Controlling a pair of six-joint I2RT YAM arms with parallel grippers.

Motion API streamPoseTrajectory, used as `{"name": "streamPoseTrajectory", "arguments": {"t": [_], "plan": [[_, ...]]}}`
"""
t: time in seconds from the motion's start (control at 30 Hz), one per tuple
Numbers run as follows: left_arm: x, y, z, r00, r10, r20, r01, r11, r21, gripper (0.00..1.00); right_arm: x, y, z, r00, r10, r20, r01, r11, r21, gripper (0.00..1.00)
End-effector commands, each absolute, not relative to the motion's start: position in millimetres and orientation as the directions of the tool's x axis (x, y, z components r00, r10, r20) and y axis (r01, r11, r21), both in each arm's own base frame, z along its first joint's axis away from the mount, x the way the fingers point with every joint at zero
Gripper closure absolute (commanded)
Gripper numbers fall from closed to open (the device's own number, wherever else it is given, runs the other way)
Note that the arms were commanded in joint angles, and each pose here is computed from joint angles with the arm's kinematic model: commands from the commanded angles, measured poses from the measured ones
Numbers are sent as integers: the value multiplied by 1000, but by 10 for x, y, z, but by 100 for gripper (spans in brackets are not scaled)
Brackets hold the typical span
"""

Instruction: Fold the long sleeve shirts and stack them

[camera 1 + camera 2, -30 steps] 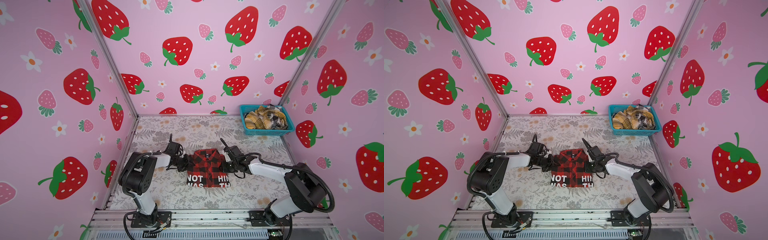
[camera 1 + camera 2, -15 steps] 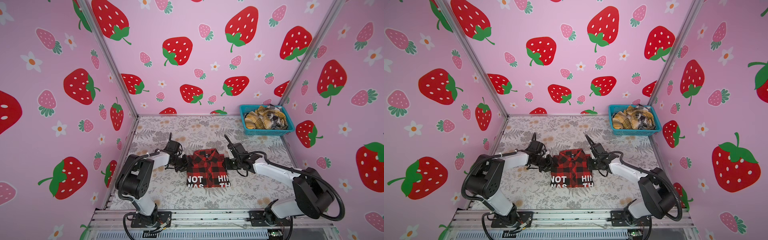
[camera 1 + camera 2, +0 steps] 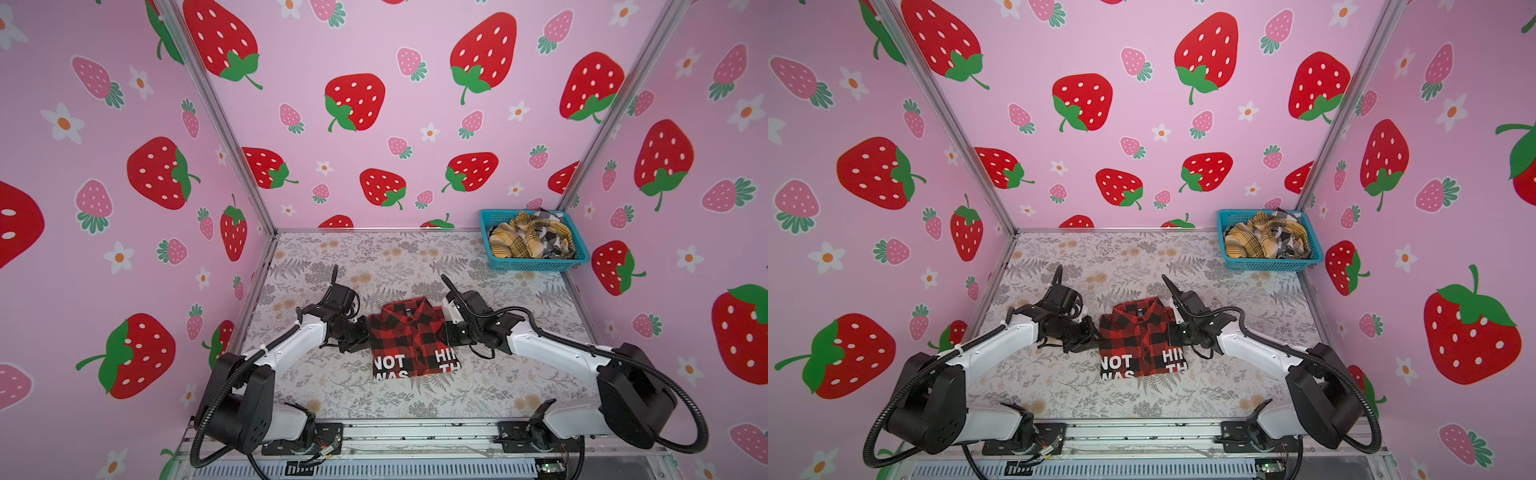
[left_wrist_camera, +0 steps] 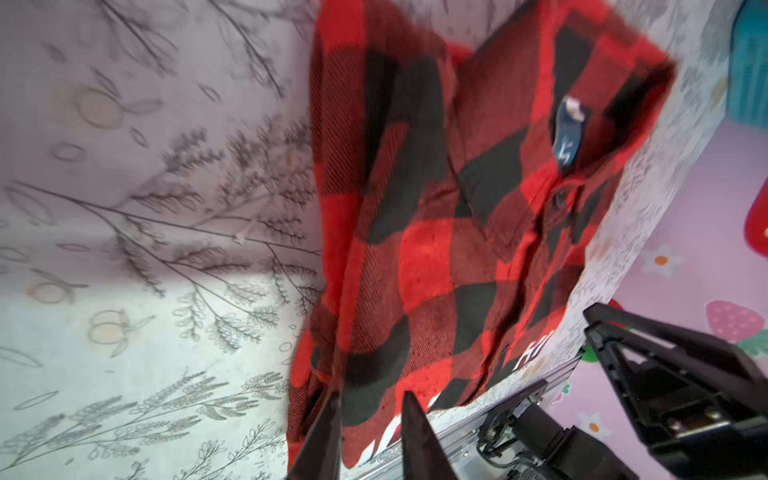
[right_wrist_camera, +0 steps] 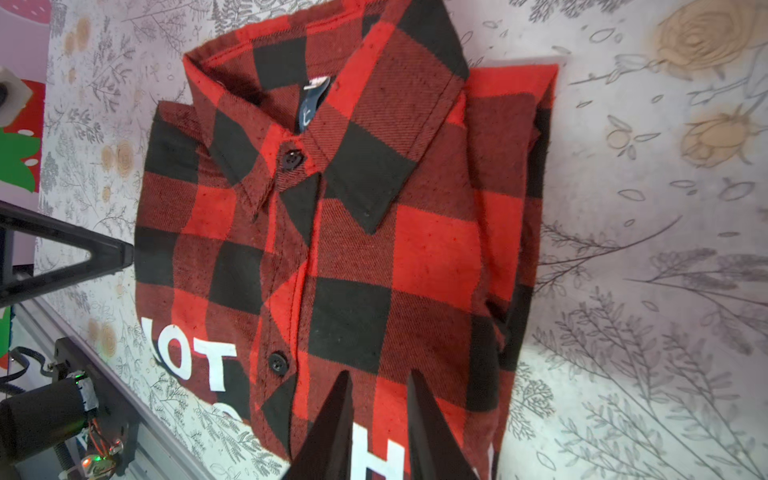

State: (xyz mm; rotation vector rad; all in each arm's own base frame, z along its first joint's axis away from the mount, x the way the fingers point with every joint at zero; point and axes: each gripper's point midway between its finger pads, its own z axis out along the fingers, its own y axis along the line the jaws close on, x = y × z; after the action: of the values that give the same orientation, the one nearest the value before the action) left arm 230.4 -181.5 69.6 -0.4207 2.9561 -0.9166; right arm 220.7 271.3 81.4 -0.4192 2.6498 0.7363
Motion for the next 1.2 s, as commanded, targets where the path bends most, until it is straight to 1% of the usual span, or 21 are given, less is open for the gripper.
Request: {"name": "streamPoseTrajectory", "arguments": {"t": [0.0, 0.07, 0.2, 0.27, 0.3, 0.43, 0.5, 0.57, 0.67, 0.73, 0.8, 0.87, 1.07, 1.17], "plan": [[2179, -2032, 626, -964, -232, 132, -265, 772, -578, 85, 2165, 2720, 684, -908, -178, -380, -348, 827, 442, 75], [2161, -2123, 600, -967, -213, 137, -252, 776, -578, 90, 2151, 2696, 602, -914, -181, -363, -336, 838, 430, 76], [2151, -2119, 475, -969, -206, 136, -247, 798, -550, 92, 2103, 2647, 473, -925, -175, -336, -315, 849, 425, 77], [2159, -2050, 323, -966, -212, 148, -258, 817, -515, 93, 2079, 2623, 425, -931, -171, -323, -303, 855, 422, 77], [2174, -2031, 253, -962, -219, 162, -271, 818, -508, 98, 2078, 2620, 416, -932, -170, -319, -300, 856, 421, 78], [2320, -2090, 180, -961, -218, 168, -274, 806, -525, 98, 2064, 2648, 405, -934, -182, -307, -305, 854, 422, 78], [2407, -2150, 300, -967, -209, 144, -253, 795, -551, 96, 2061, 2642, 424, -932, -189, -310, -311, 857, 412, 78], [2465, -2159, 492, -976, -195, 100, -217, 795, -566, 83, 2070, 2616, 458, -929, -190, -318, -313, 861, 400, 78], [2542, -2016, 820, -983, -181, -5, -149, 827, -542, 67, 2081, 2612, 528, -923, -190, -334, -321, 859, 399, 78], [2592, -1841, 945, -977, -208, -41, -154, 831, -534, 61, 2105, 2623, 576, -920, -187, -345, -324, 858, 399, 78], [2643, -1626, 958, -963, -268, -30, -208, 809, -549, 59, 2140, 2635, 615, -915, -190, -355, -330, 860, 390, 78], [2685, -1492, 914, -948, -319, 11, -266, 768, -582, 58, 2180, 2660, 661, -910, -192, -367, -337, 859, 386, 78], [2749, -1566, 661, -932, -341, 126, -332, 658, -676, 51, 2242, 2717, 715, -904, -188, -384, -344, 854, 391, 78], [2776, -1617, 546, -920, -361, 150, -356, 616, -702, 48, 2243, 2722, 688, -906, -187, -380, -342, 853, 395, 78]]}}
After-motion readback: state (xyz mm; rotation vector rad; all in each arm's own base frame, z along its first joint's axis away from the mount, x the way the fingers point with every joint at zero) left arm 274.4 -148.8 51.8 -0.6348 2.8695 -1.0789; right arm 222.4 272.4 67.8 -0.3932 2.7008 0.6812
